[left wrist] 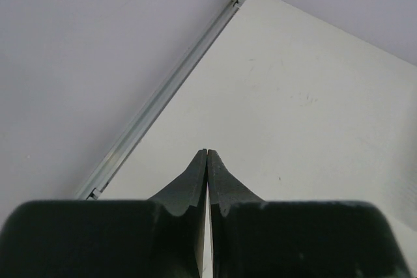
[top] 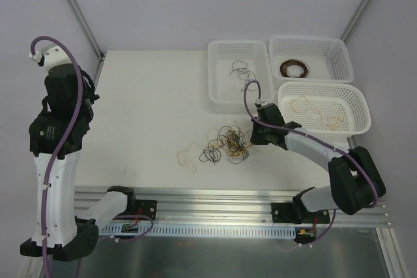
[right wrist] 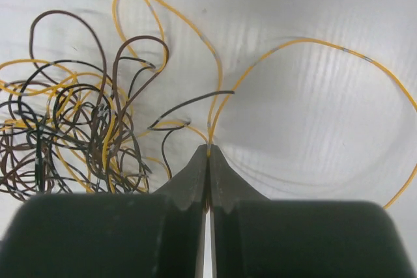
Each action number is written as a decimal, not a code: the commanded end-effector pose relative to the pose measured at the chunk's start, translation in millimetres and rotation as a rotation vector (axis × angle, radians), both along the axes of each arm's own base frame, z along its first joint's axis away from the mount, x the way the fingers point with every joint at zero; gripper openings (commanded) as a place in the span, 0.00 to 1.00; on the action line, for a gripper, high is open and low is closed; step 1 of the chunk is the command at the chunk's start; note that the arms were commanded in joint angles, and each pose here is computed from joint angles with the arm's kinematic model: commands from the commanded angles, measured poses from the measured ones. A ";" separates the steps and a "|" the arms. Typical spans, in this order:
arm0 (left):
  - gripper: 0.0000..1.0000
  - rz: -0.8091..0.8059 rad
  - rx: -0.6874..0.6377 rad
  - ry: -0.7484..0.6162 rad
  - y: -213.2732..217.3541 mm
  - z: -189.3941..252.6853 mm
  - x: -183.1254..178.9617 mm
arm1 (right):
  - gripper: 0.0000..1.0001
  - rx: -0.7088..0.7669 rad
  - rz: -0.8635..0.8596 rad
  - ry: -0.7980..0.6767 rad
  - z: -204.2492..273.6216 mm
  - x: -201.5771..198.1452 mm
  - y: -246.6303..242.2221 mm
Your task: Untangle the cables
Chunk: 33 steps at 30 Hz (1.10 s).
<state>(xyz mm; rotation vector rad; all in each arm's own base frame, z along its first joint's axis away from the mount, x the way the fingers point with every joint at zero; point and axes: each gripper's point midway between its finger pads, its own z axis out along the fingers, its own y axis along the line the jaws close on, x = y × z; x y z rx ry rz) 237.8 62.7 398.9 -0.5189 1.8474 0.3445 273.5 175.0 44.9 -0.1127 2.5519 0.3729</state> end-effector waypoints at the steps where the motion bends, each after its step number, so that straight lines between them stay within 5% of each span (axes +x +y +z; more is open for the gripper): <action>1: 0.00 -0.052 -0.045 -0.018 -8.7 4.9 4.8 | 0.01 -0.014 -0.030 -0.006 11.1 -9.2 -12.9; 6: 0.08 -0.363 -0.242 0.117 -76.7 -64.1 33.5 | 0.18 0.014 0.056 -0.009 27.6 -15.0 0.0; 10: 0.33 -0.596 -0.435 0.202 -132.9 -120.5 33.7 | 0.45 -0.045 0.139 -0.081 52.4 -17.3 9.6; 13: 0.50 -0.707 -0.524 0.260 -167.5 -154.4 24.5 | 0.57 -0.065 0.189 -0.134 73.6 -19.7 17.4; 19: 0.80 -0.895 -0.636 0.377 -245.2 -198.8 0.5 | 0.60 -0.050 0.185 -0.180 93.8 -22.1 17.9; 33: 0.79 -1.035 -0.594 0.534 -382.0 -247.1 16.8 | 0.59 -0.028 0.056 -0.195 85.5 -38.0 -6.5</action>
